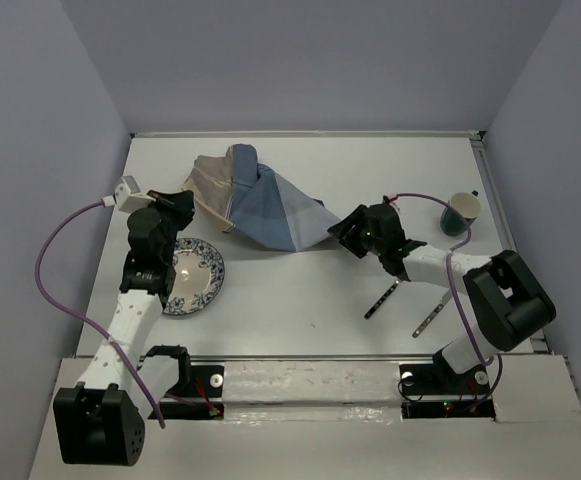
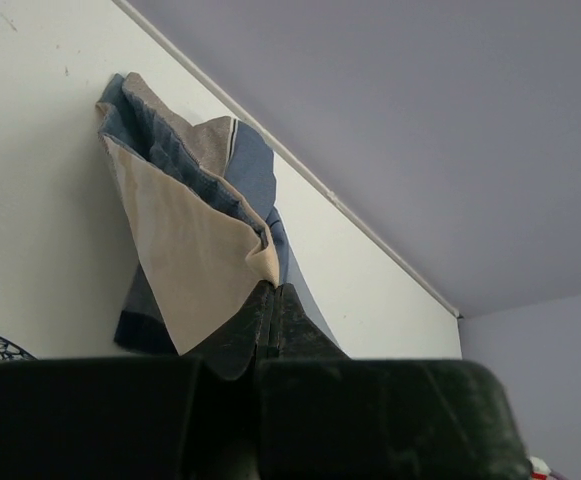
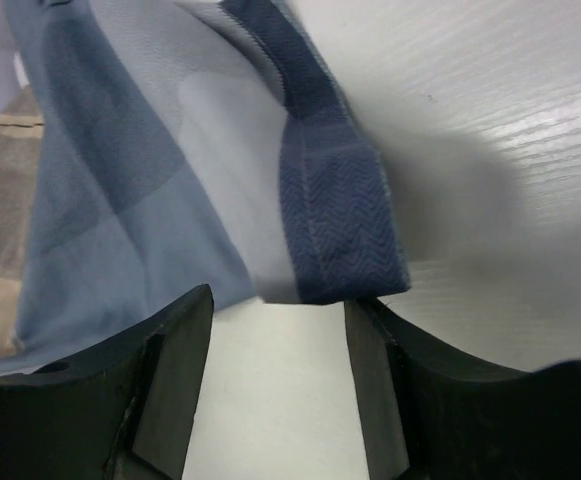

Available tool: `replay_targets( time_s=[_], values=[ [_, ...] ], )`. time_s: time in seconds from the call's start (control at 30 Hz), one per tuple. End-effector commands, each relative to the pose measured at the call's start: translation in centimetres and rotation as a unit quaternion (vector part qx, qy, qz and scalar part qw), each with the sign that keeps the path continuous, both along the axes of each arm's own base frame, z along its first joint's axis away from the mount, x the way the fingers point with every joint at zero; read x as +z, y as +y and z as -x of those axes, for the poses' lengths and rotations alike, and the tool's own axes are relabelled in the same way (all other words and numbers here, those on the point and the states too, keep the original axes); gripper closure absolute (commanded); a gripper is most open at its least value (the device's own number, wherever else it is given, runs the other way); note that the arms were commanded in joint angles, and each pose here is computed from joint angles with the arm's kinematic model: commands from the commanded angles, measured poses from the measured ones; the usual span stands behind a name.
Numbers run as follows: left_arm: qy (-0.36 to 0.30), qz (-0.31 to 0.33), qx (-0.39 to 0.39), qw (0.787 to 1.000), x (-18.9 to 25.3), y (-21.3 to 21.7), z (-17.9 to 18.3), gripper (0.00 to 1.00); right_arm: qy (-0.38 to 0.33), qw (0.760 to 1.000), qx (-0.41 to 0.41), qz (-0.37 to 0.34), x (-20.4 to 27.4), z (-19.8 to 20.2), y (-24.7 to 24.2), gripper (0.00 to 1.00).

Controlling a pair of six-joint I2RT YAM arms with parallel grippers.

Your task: Set the dinner table for one person

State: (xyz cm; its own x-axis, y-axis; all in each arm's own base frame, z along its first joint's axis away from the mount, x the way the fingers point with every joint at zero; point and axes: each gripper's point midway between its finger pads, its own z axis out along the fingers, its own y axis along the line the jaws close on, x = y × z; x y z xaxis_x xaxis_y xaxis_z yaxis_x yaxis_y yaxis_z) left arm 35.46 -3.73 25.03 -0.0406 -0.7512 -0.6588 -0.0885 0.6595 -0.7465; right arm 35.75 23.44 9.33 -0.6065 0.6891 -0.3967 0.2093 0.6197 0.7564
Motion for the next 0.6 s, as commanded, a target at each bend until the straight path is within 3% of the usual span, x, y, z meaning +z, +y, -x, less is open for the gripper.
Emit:
replay_targets(
  time_s=[0.0, 0.27, 0.47, 0.57],
  values=[
    [-0.048, -0.012, -0.01, 0.999, 3.8, -0.6, -0.3, 1.0, -0.035, 0.999, -0.022, 0.002, 1.3, -2.3, 0.2, 0.49],
    [-0.048, -0.022, -0.007, 0.999, 3.9, -0.7, -0.2, 1.0, -0.045, 0.997, -0.056, 0.01, 1.3, -2.4, -1.2, 0.55],
    [-0.05, -0.033, 0.001, 0.998, 4.4, -0.5, 0.1, 1.0, -0.048, 0.996, -0.076, 0.026, 0.7, -2.9, -2.0, 0.51],
    [-0.051, -0.039, 0.006, 0.998, 4.6, -0.3, 0.3, 1.0, -0.061, 0.995, -0.072, 0.028, 1.2, -3.4, -1.7, 0.61]
  ],
)
